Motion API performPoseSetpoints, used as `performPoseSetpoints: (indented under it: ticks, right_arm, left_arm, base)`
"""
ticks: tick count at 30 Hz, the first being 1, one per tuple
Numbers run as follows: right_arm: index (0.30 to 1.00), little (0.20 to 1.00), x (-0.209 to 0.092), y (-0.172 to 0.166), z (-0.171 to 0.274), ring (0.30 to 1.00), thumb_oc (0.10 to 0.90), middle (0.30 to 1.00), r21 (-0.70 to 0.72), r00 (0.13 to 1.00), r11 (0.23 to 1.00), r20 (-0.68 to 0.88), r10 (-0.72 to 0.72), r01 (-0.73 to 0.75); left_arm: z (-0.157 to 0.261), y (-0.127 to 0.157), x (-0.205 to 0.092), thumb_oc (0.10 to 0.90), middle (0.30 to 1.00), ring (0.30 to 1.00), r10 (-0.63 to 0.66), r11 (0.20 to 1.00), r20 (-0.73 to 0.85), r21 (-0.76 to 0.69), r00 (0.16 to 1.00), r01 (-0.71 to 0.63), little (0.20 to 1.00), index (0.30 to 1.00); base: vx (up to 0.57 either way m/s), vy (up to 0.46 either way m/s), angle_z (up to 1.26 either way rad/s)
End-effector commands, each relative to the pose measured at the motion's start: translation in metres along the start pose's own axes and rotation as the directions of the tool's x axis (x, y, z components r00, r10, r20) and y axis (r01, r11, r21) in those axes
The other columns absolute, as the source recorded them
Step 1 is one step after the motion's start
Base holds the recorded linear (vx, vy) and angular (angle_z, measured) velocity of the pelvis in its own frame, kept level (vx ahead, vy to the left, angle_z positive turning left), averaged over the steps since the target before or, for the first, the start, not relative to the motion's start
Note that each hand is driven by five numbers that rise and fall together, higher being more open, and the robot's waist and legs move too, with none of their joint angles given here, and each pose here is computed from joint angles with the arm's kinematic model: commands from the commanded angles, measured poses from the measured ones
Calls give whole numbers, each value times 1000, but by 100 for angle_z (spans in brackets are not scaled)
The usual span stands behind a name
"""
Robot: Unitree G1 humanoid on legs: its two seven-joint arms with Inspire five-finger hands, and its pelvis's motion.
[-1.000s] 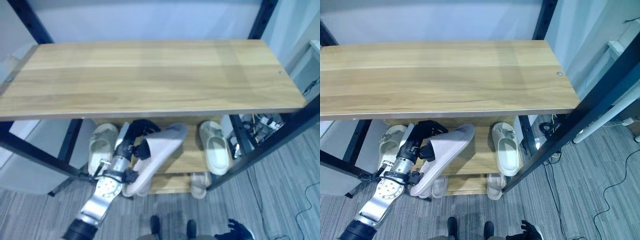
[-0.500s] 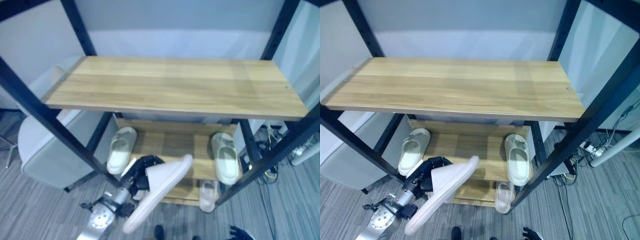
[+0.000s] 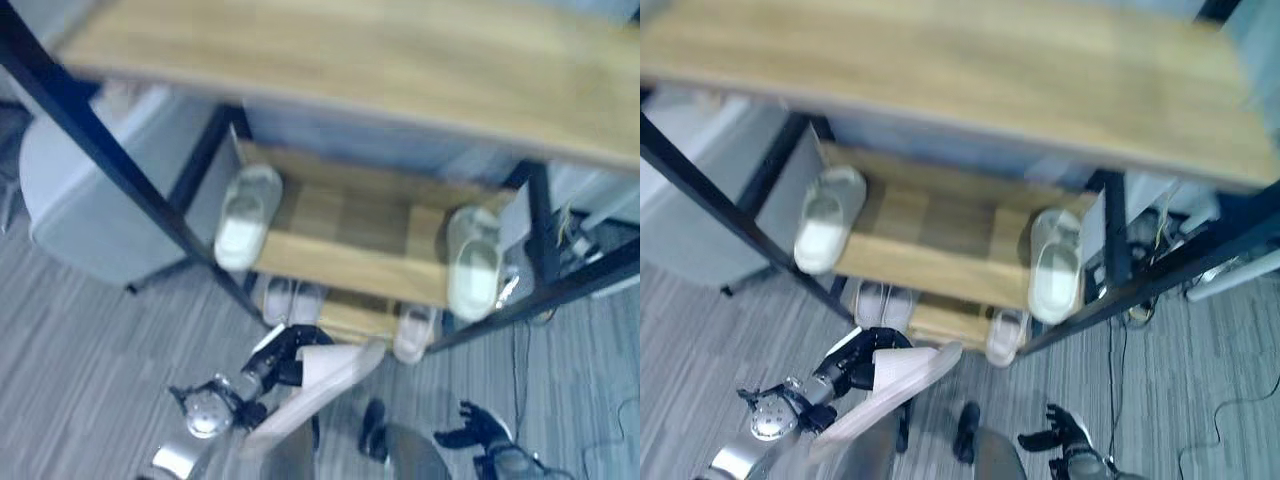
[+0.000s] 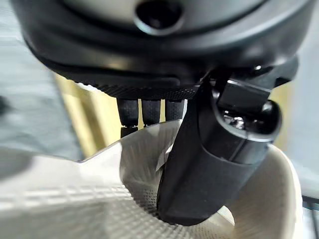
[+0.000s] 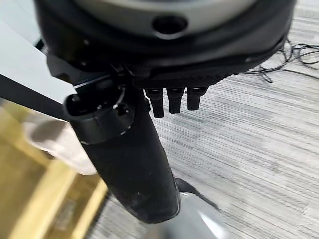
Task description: Arrange the slippers neatly on the shoe rack.
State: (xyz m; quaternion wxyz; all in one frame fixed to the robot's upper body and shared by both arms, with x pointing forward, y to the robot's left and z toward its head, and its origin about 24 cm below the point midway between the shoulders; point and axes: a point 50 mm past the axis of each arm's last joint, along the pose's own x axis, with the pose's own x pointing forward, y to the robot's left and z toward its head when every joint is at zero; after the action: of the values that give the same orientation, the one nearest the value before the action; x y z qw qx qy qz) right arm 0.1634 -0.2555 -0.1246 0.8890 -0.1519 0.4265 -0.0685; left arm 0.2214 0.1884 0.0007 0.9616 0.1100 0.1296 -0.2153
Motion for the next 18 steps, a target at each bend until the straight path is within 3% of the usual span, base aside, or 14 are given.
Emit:
performPoseSetpoints:
  ticks: [1,8,12,15,16,18]
  right_arm:
    - [900,900,-3,-17,10,900,800,900,40,994,997,87,-67,64]
    - [900,900,-4,-29,66,900,800,900,144,941,984,305,-147,107]
    - [900,900,-15,-42,103,900,800,900,255,857,957,454,-242,136]
    - [900,900,-27,-47,145,900,800,900,308,751,942,588,-299,134]
    - [900,900,-27,-47,145,900,800,900,309,750,941,589,-301,135]
    - [900,900,-38,-48,172,900,800,900,308,669,942,674,-314,132]
  left_arm:
    - [55,-2,6,400,300,300,25,998,299,47,954,-41,300,300]
    - [93,10,22,400,300,300,145,984,452,26,880,-175,300,300]
    - [128,20,25,400,300,300,203,962,575,36,793,-272,300,300]
    - [168,29,23,400,300,300,237,927,704,42,669,-372,300,300]
    - [169,29,23,400,300,300,237,927,706,42,668,-373,300,300]
    - [200,33,18,400,300,300,245,889,793,46,558,-455,300,300]
  base:
    - [-130,43,-6]
    - [-83,67,-13]
    - [-118,114,-14]
    - [-36,120,-24]
    - [8,102,-9]
    - [52,92,-39]
